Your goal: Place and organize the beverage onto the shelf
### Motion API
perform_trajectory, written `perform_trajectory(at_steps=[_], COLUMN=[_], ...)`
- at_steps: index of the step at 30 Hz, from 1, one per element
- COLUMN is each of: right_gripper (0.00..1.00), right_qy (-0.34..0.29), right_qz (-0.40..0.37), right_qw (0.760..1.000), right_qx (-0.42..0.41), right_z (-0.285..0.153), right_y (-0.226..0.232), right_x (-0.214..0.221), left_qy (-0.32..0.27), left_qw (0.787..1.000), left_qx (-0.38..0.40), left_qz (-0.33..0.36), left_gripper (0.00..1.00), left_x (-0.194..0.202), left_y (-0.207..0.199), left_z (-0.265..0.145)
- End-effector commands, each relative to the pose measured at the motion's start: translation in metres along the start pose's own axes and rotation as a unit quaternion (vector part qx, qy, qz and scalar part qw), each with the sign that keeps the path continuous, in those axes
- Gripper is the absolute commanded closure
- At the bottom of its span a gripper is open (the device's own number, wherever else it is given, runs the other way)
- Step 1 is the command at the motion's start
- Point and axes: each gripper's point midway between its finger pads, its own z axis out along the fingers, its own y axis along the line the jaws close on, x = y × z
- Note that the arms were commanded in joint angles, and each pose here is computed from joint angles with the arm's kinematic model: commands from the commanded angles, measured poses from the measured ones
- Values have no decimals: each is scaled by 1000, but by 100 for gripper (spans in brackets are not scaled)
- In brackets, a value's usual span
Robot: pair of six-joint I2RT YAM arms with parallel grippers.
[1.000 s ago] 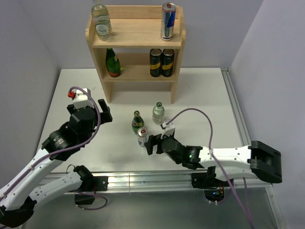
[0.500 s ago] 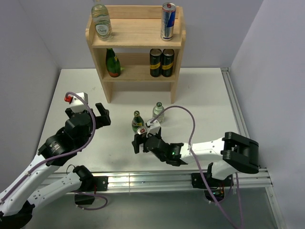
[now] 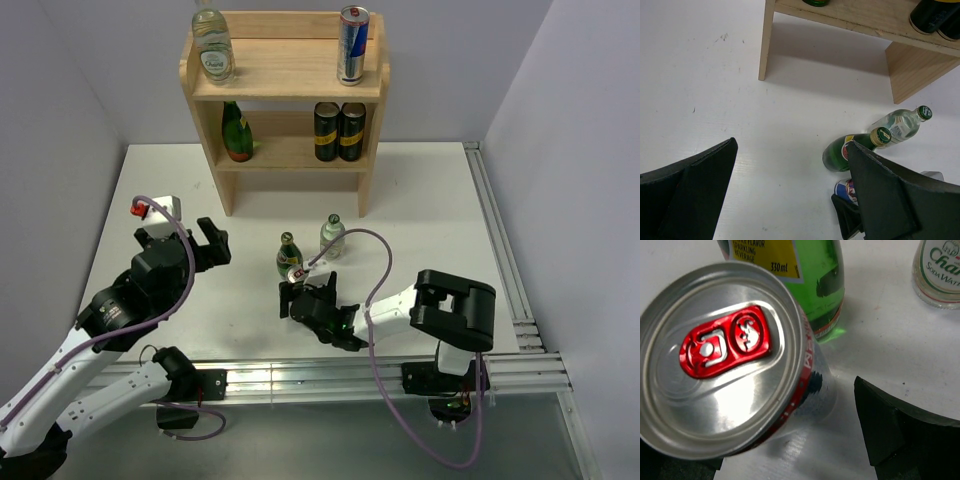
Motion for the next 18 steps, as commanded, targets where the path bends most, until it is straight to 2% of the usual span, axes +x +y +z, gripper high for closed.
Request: perform_trajectory(at_steps=[1,4,6,7,9,10,12,13,15,18], right_gripper=[0,4,11,27,46,67,84,96,100,100], right_qy=[-72,-92,-106,-109,-112,-112,-111,-110,-108,-109], right_qz=[29,22,14,10,4,3,3,5,7,10], right_qw=[997,995,994,994,993,993,993,993,993,994], right_qx=[15,22,28,29,30,32,38,39,39,31], right_z=[7,11,14,16,18,20,17,14,4,-21], right_y=[5,3,0,1,0,0,-3,-4,-4,0], right_x=[-28,-30,-32,-33,-34,-36,-43,-45,-58,-86], left_qy=[-13,-12,-11,-10,-9,-10,-9,-8,-10,-11], left_qw=[1000,1000,1000,1000,1000,1000,1000,1000,1000,1000], left_qx=[20,20,20,21,22,22,20,19,19,17], left_qz=[-7,-6,-4,-3,-3,-2,-3,-2,-3,-3], left_gripper=[1,1,1,1,1,1,1,1,1,1], left_x=[-7,-7,-6,-5,-5,-5,-4,-4,-5,-5], left_y=[-8,-8,-8,-8,-9,-9,-8,-7,-7,-6], left_z=[-1,-1,0,0,0,0,0,0,0,-1])
